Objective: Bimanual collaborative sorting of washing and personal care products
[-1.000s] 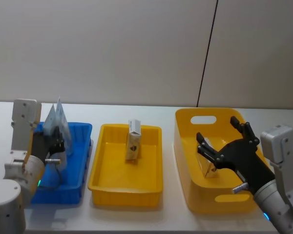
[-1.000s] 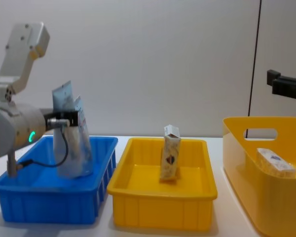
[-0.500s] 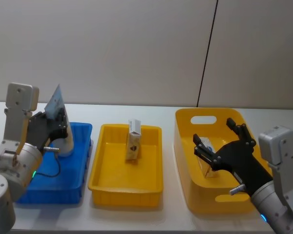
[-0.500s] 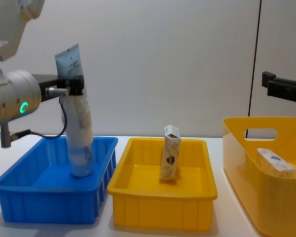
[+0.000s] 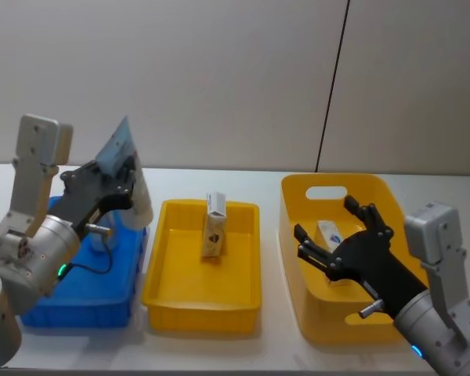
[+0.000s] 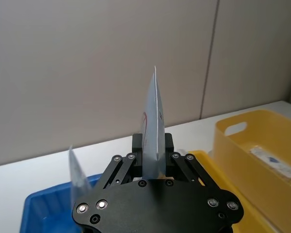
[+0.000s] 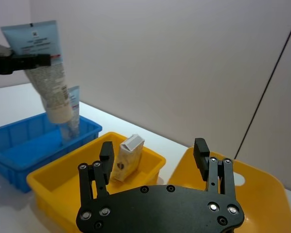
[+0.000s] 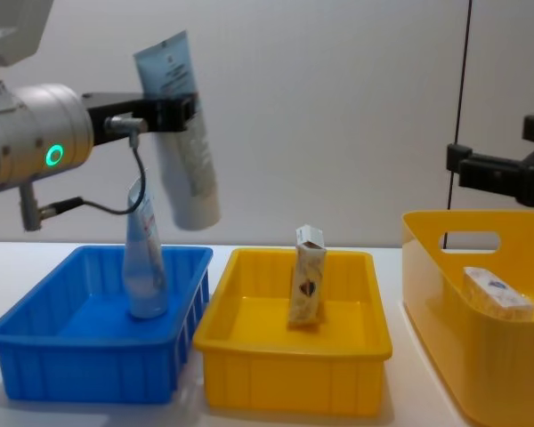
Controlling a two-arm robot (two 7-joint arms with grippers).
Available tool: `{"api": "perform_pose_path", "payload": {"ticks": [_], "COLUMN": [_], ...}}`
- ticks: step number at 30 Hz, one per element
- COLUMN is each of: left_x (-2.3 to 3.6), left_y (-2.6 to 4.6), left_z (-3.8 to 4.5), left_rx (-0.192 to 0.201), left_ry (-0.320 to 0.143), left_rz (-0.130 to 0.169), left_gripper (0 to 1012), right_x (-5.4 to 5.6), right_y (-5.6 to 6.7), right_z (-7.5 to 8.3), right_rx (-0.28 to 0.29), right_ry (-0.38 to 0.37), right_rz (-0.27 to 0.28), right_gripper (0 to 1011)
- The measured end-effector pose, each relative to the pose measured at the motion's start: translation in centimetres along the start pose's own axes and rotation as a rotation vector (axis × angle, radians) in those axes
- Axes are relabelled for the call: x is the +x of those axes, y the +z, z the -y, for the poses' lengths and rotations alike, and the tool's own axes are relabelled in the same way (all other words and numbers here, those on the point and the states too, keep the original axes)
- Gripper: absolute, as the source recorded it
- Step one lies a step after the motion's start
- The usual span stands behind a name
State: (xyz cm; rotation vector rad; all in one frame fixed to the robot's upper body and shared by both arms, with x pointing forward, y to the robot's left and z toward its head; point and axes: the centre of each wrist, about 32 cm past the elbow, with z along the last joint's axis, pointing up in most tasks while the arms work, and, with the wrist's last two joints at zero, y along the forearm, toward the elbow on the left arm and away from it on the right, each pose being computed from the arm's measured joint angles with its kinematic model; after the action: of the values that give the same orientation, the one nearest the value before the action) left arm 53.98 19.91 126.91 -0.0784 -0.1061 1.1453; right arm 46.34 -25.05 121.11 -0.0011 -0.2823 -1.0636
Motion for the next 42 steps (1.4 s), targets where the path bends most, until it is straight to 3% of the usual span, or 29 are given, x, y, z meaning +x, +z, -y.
{"api": "perform_pose_path", "payload": {"ticks": [11, 22, 32, 42], "left_x": [-1.02, -2.26, -2.92, -3.2], "left_y": [1.25, 1.99, 2.41, 2.6], "left_z": [1.01, 1.78, 2.05, 2.16], "left_rx": [-0.067, -0.099, -0.112, -0.118], "left_ry": [-0.187, -0.327, -0.394, -0.424], "left_rz": [-0.015, -0.017, -0.014, -0.013], "left_gripper": [208, 208, 208, 207], "right_x": [0.5, 1.0, 1.5, 2.0], "right_y": [-0.3, -0.2, 0.2, 0.9], "right_z": [-1.3, -3.1, -4.9, -7.0], "right_rx": [-0.019, -0.033, -0.042, -0.046], "right_ry": [0.084, 0.15, 0.207, 0.275], "right_rz": [-0.013, -0.007, 0.011, 0.035], "right_gripper": [1004, 1004, 1004, 1004]}}
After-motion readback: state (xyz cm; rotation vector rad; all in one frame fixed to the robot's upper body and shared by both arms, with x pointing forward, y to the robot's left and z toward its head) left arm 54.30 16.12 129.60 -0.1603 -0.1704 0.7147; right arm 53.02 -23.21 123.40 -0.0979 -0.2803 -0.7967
